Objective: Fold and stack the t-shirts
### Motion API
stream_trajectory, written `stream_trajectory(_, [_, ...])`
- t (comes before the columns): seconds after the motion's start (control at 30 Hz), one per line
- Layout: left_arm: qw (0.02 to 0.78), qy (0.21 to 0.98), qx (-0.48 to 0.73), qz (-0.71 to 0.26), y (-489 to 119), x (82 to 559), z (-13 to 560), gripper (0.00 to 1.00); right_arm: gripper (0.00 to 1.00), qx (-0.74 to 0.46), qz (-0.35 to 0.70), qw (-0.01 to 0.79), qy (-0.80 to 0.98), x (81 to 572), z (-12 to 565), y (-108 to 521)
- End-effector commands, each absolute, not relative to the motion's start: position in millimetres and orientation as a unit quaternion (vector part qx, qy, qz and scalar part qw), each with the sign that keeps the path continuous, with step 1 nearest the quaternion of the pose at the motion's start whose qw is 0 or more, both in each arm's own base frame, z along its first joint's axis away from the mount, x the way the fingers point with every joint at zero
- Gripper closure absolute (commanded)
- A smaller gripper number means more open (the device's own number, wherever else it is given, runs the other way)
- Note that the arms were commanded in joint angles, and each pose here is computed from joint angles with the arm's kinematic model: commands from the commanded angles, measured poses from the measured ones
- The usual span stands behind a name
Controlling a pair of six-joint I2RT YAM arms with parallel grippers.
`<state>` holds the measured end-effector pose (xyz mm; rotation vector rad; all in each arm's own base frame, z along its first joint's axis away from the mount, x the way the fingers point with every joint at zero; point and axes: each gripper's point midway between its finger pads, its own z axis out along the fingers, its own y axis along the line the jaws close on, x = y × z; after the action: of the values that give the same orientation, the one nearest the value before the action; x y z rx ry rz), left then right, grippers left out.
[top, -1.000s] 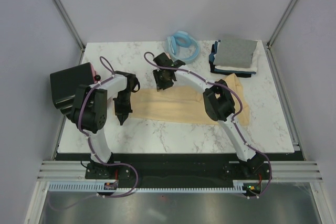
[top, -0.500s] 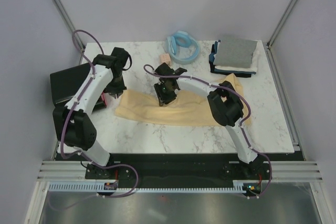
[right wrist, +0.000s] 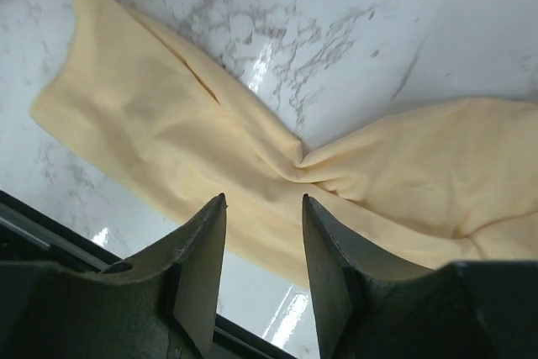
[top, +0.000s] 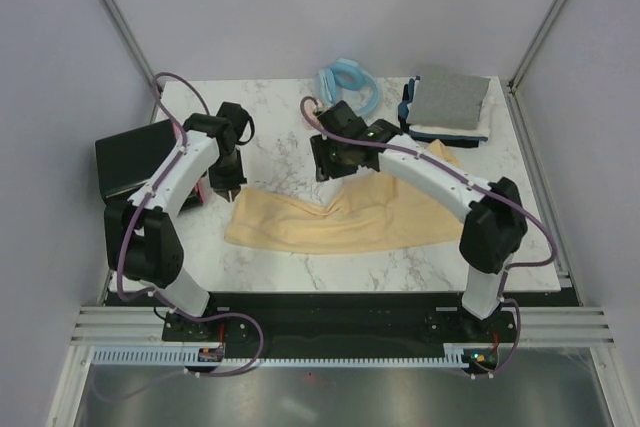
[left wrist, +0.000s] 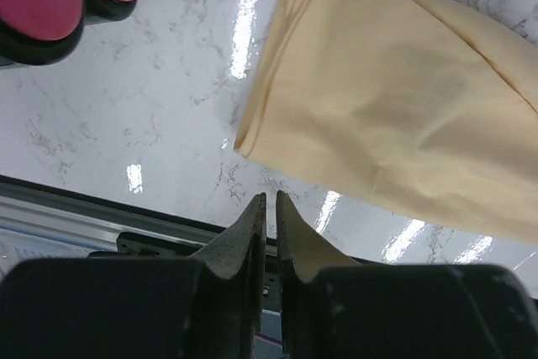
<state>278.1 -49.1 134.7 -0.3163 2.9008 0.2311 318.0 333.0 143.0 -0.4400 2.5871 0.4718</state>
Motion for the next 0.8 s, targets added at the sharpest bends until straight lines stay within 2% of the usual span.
stream_trajectory(0.0, [0.085, 0.994, -0.045, 0.050, -73.3, 275.2, 120.5, 0.84, 0.50, -0.112, 0.157, 0.342, 0.920, 341.4, 211.9, 309.9])
stream_trajectory(0.1, [0.042, 0.997, -0.023, 0.059, -82.5, 265.7, 97.0, 0.84, 0.47, -0.062, 0.098, 0.356, 0.927, 343.2, 218.2, 272.8])
stream_trajectory(0.2, [0.008, 0.997, -0.010, 0.072, -90.4, 261.3, 71.7, 0.84, 0.47, -0.009, 0.032, 0.327, 0.944, 334.9, 194.8, 223.2])
stream_trajectory(0.43, [0.008, 0.999, -0.023, 0.022, -117.4, 275.3, 45.6, 0.83, 0.45, 0.072, -0.043, 0.290, 0.953, 309.6, 130.6, 140.7])
stream_trajectory(0.77, [-0.029, 0.999, 0.001, 0.043, -113.3, 277.0, 20.6, 0.92, 0.45, 0.150, -0.098, 0.226, 0.958, 294.1, 59.0, 83.4])
